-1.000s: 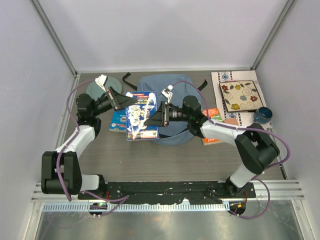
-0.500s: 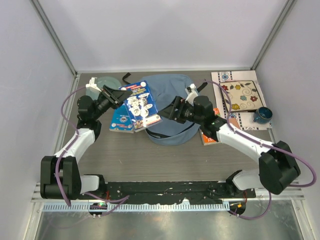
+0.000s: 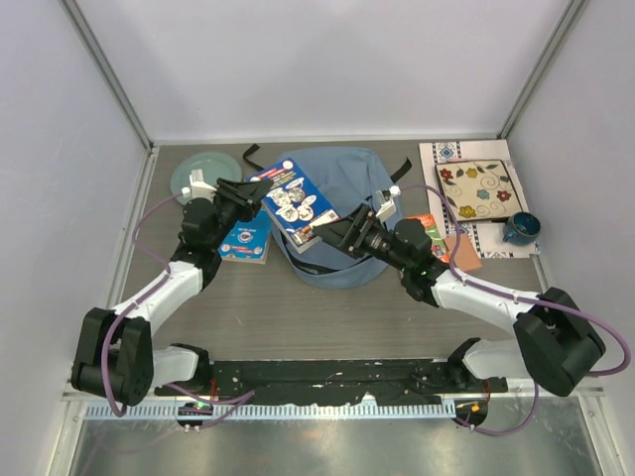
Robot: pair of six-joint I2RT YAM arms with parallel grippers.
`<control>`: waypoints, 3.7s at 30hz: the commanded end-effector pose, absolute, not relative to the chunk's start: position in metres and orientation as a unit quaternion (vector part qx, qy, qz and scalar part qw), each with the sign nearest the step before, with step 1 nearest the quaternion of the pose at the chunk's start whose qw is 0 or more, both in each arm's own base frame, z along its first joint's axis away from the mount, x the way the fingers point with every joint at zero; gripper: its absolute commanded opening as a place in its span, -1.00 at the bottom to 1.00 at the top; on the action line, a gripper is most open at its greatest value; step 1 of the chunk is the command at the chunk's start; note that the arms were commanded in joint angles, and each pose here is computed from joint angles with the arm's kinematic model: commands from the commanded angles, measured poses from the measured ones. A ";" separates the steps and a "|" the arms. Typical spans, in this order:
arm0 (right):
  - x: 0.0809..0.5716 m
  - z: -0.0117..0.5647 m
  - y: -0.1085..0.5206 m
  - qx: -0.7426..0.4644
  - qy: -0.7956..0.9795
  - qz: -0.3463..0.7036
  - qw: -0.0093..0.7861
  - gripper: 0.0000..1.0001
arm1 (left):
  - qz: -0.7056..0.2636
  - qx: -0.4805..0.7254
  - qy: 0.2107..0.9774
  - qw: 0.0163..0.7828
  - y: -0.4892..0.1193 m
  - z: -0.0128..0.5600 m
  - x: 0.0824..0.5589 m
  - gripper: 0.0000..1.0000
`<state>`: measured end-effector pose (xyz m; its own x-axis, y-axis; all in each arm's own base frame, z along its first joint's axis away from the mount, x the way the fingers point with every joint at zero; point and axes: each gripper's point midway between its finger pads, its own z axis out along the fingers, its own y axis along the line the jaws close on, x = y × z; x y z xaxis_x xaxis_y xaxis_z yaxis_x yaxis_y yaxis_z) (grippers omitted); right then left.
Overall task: Pack the student bag
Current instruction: Pick up the book from the center of the board.
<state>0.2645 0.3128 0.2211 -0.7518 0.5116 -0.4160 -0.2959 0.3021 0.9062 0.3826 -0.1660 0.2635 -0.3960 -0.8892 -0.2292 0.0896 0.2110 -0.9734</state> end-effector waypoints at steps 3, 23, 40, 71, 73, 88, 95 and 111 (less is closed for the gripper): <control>0.273 0.280 0.322 0.084 0.644 0.666 0.367 0.64 | -0.577 -0.326 0.562 0.496 -0.156 0.310 0.376 -1.00; 0.284 0.250 0.306 0.147 0.685 0.611 0.368 0.63 | -0.584 -0.335 0.543 0.502 -0.153 0.314 0.374 -1.00; 0.288 0.261 0.328 0.127 0.661 0.657 0.341 0.63 | -0.640 -0.296 0.525 0.477 -0.172 0.329 0.373 -1.00; 0.296 0.262 0.337 0.138 0.658 0.654 0.348 0.62 | -0.655 -0.303 0.512 0.466 -0.173 0.331 0.377 -1.00; 0.297 0.264 0.338 0.137 0.656 0.655 0.349 0.61 | -0.658 -0.305 0.509 0.463 -0.173 0.330 0.376 -1.00; 0.287 0.292 0.346 0.129 0.615 0.690 0.358 0.25 | -0.646 -0.308 0.518 0.469 -0.172 0.321 0.376 -1.00; 0.288 0.304 0.352 0.148 0.602 0.691 0.371 0.25 | -0.626 -0.311 0.532 0.478 -0.174 0.310 0.375 -1.00; 0.295 0.306 0.332 0.167 0.613 0.641 0.430 -0.98 | -0.571 -0.287 0.598 0.483 -0.179 0.291 0.370 -0.06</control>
<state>0.2870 0.3509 0.2575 -0.6822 0.6821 -0.2633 -0.2500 0.1208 0.9607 0.3743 -0.1674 0.2706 -0.3329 -0.9294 -0.1596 0.1296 0.1226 -0.9840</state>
